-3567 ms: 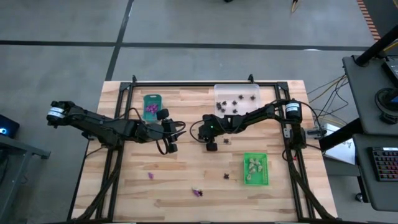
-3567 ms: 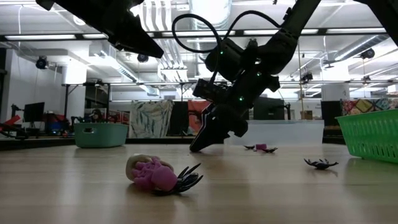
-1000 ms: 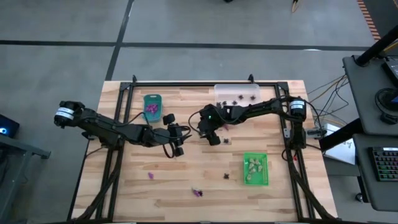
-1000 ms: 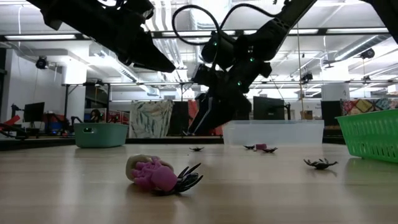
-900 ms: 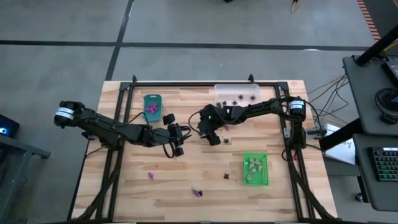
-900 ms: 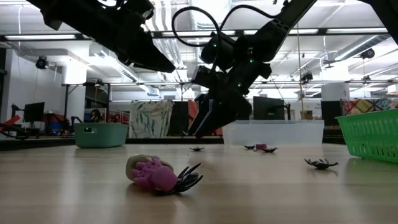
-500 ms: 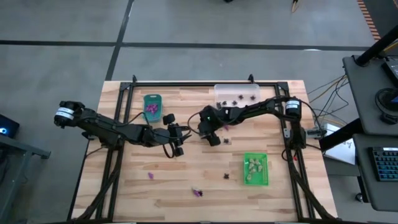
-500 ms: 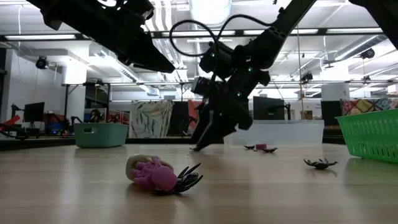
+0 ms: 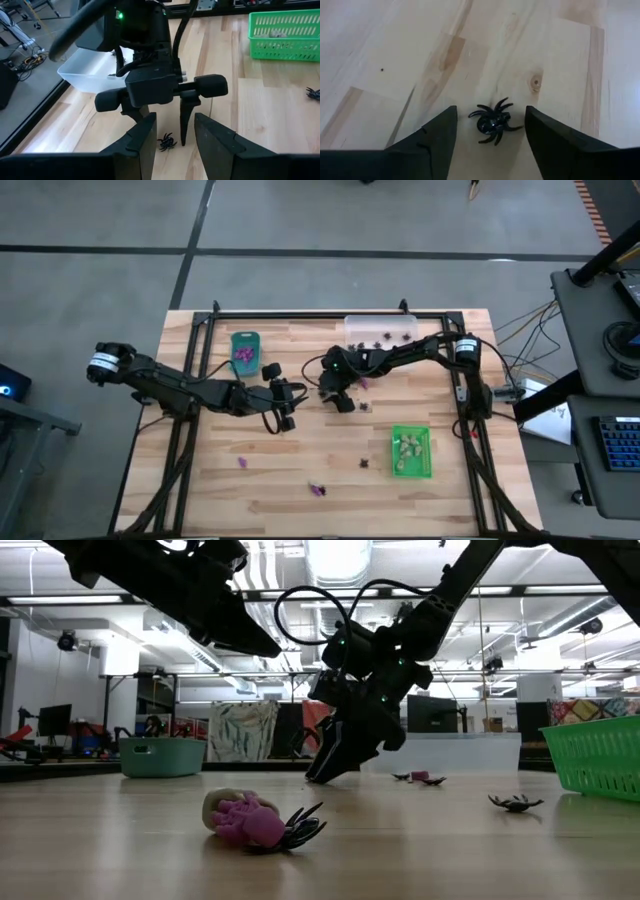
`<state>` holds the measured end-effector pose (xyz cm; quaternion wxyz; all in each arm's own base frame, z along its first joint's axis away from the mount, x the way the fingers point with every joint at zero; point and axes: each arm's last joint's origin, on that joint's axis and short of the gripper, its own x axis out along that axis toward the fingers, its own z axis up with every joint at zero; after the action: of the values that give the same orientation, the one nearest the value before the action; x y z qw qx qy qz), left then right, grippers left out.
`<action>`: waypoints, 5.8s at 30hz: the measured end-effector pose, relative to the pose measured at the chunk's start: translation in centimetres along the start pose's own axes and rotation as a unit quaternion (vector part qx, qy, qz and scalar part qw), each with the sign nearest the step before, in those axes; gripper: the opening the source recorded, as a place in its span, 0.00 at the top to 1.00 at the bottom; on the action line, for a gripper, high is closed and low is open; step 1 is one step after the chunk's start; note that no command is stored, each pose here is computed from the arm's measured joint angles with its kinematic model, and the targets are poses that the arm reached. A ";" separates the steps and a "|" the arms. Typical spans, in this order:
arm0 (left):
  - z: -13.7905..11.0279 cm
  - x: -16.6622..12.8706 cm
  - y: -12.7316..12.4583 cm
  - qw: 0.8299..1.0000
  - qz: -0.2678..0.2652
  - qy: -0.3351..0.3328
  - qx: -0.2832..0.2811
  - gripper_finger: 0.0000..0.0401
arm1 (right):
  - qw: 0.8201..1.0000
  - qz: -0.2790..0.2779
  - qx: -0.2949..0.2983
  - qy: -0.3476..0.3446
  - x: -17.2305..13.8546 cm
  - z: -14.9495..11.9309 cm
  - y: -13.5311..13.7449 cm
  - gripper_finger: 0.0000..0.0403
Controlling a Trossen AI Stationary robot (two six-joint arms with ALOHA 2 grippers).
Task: Sort Halloween decoration
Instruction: Put the black spider toy into the white bin, then put the purple skeleton toy into the blue bin
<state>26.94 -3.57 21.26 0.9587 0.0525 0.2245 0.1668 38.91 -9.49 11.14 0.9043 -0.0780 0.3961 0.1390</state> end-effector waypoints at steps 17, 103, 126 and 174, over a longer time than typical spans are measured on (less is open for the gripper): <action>0.0 0.0 0.0 1.000 0.000 -0.001 0.000 0.71 | 1.000 0.006 0.006 -0.001 -0.1 -0.1 -0.1 0.67; 0.1 -0.1 -0.3 0.994 -0.059 0.036 -0.085 0.71 | 0.861 -0.241 0.446 0.047 -21.4 -3.7 -6.1 0.51; 0.8 -8.1 -5.0 0.783 0.041 0.391 -0.482 0.71 | 0.934 -0.186 0.305 -0.029 -22.5 3.5 1.9 0.51; -9.3 -7.3 -13.6 0.736 0.265 0.453 -0.428 0.67 | 0.950 -0.163 0.267 -0.021 -21.3 4.4 3.2 0.51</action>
<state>20.63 -18.62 13.57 0.5820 -0.3880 0.5142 0.4963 27.19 -9.43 29.70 0.9105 0.1061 0.3815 -0.1195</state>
